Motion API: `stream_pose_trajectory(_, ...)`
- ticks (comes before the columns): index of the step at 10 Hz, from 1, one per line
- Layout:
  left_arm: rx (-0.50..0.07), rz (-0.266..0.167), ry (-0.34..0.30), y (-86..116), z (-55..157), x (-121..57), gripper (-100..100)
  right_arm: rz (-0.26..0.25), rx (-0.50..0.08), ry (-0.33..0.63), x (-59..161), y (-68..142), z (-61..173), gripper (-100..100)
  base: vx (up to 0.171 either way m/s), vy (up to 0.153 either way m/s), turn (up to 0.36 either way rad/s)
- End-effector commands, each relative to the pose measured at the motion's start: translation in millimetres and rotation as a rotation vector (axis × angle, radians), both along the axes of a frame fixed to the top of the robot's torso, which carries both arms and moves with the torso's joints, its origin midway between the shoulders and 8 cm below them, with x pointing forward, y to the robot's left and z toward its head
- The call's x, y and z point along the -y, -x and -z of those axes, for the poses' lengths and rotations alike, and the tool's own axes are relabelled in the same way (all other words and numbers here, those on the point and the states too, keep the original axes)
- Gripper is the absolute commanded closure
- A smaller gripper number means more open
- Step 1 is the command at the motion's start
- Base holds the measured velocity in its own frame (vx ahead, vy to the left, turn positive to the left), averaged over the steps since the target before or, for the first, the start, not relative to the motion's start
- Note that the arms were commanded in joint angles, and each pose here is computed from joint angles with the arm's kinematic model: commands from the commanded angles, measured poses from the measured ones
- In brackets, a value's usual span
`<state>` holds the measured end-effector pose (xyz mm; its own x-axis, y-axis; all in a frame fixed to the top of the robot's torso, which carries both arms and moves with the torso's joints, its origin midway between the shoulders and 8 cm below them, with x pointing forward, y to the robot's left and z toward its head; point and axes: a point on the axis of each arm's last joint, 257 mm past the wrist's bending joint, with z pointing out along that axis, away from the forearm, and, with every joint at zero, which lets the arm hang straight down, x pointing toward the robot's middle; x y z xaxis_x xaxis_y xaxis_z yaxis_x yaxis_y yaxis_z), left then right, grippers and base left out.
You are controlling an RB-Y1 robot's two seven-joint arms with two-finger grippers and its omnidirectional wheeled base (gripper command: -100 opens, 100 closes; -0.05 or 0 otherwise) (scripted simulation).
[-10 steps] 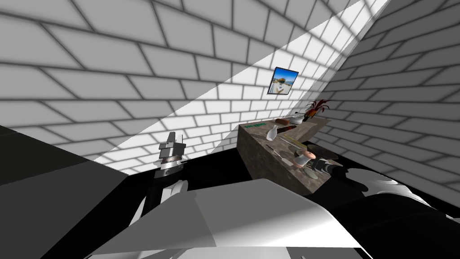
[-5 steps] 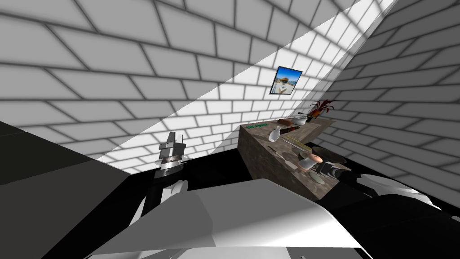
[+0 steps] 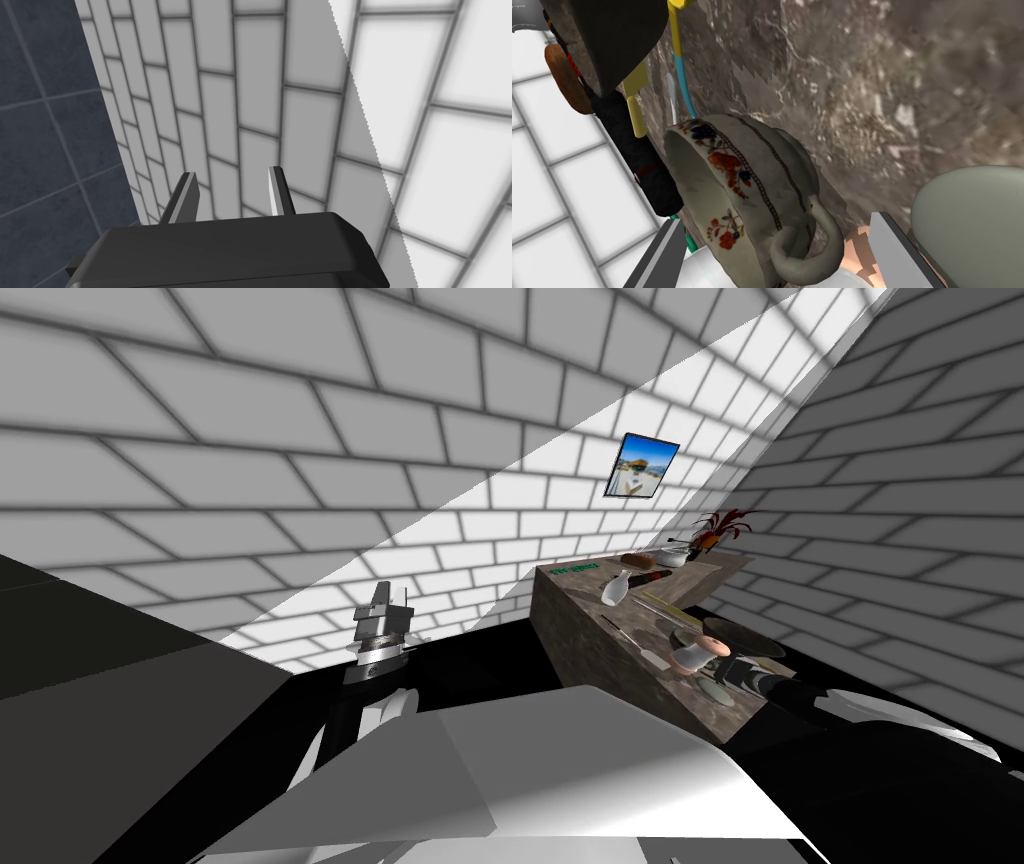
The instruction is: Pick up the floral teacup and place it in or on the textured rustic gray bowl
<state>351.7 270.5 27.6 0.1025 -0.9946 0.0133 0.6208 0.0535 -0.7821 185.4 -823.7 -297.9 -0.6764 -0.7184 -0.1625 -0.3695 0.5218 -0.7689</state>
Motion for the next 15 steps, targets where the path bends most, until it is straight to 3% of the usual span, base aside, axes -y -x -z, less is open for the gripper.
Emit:
stream_pose_trajectory(1,0.000,0.000,0.000,0,0,0.0,0,-0.007,0.016,-0.011,-3,4,3,-100,0.024,0.004,0.048)
stream_pose_trajectory(2,0.000,0.000,0.000,0,0,0.0,0,0.003,0.039,-0.026,-5,10,6,-100,0.064,0.013,0.076)
stream_pose_trajectory(4,0.000,0.000,0.000,0,0,0.0,0,0.008,0.014,-0.019,-4,23,11,-100,0.037,0.013,0.003)
stream_pose_trajectory(6,0.000,0.000,0.000,0,0,0.0,0,0.007,0.018,-0.019,-4,20,10,-100,0.000,0.000,0.000)
stream_pose_trajectory(7,0.000,0.000,0.000,0,0,0.0,0,0.006,0.017,-0.018,-4,21,10,100,0.000,0.000,0.000)
stream_pose_trajectory(11,0.000,0.000,0.000,0,0,0.0,0,0.005,0.016,-0.018,-4,21,10,100,0.000,0.000,0.000)
stream_pose_trajectory(12,0.000,0.000,0.000,0,0,0.0,0,0.006,0.017,-0.018,-4,21,10,0,0.000,0.000,0.000)
stream_pose_trajectory(13,0.000,0.000,0.000,0,0,0.0,0,0.005,0.005,-0.009,-1,12,6,100,-0.035,-0.010,-0.050)
stream_pose_trajectory(14,0.000,0.000,0.000,0,0,0.0,0,0.001,-0.025,0.007,2,12,5,100,-0.074,-0.020,-0.071)
stream_pose_trajectory(15,0.000,0.000,0.000,0,0,0.0,0,0.032,-0.036,0.006,7,24,7,100,-0.055,-0.021,-0.018)
